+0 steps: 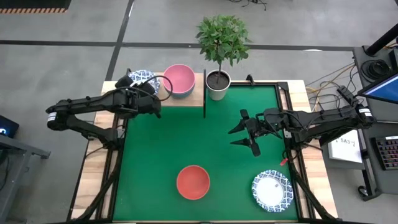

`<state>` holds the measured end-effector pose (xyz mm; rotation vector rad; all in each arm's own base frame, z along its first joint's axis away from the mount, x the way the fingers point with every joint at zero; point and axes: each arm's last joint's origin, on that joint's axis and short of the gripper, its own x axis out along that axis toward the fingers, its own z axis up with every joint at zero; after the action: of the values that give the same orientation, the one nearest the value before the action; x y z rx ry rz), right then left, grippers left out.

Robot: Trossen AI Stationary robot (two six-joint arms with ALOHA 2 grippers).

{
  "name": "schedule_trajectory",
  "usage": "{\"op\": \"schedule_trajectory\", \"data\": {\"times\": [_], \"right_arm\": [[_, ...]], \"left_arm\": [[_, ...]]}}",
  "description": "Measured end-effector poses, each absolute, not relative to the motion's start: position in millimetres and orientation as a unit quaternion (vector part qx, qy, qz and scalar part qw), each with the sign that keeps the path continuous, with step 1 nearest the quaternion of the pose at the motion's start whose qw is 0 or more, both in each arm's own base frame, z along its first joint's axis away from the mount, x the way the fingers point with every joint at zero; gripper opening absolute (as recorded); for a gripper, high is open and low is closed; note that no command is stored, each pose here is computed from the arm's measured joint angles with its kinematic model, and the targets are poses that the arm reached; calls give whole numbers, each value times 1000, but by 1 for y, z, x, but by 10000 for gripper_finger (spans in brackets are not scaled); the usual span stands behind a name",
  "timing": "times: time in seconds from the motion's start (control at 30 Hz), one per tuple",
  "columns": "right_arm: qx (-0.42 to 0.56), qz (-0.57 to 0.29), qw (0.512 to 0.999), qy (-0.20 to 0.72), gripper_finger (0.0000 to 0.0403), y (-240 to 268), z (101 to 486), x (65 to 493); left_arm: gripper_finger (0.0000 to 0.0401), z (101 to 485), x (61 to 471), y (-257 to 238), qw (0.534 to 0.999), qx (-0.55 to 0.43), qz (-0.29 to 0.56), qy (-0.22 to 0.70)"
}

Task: Place and stack bowls onto a shelf
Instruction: Stack the white patterned bowl on top of the white patterned bowl on the shelf

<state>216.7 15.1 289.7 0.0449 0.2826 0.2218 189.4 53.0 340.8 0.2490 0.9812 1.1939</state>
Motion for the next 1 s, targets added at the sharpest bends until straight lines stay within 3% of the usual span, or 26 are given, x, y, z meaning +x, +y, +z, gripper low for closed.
{"op": "schedule_trajectory", "data": {"times": [0.37, 0.6, 0.73, 0.93, 1.0], "right_arm": [[22, 110, 984, 138, 198, 15, 290, 217], [22, 110, 984, 138, 198, 15, 290, 217], [22, 110, 984, 139, 198, 15, 289, 217], [22, 110, 983, 142, 198, 15, 288, 218], [21, 110, 983, 145, 198, 15, 287, 219]], "left_arm": [[177, 353, 193, 50, 747, 59, 494, 441], [195, 371, 188, 49, 766, 55, 482, 422], [160, 373, 181, 43, 779, 58, 465, 417], [22, 366, 159, 37, 812, 7, 440, 384], [12, 363, 152, 35, 830, -14, 432, 353]]}}
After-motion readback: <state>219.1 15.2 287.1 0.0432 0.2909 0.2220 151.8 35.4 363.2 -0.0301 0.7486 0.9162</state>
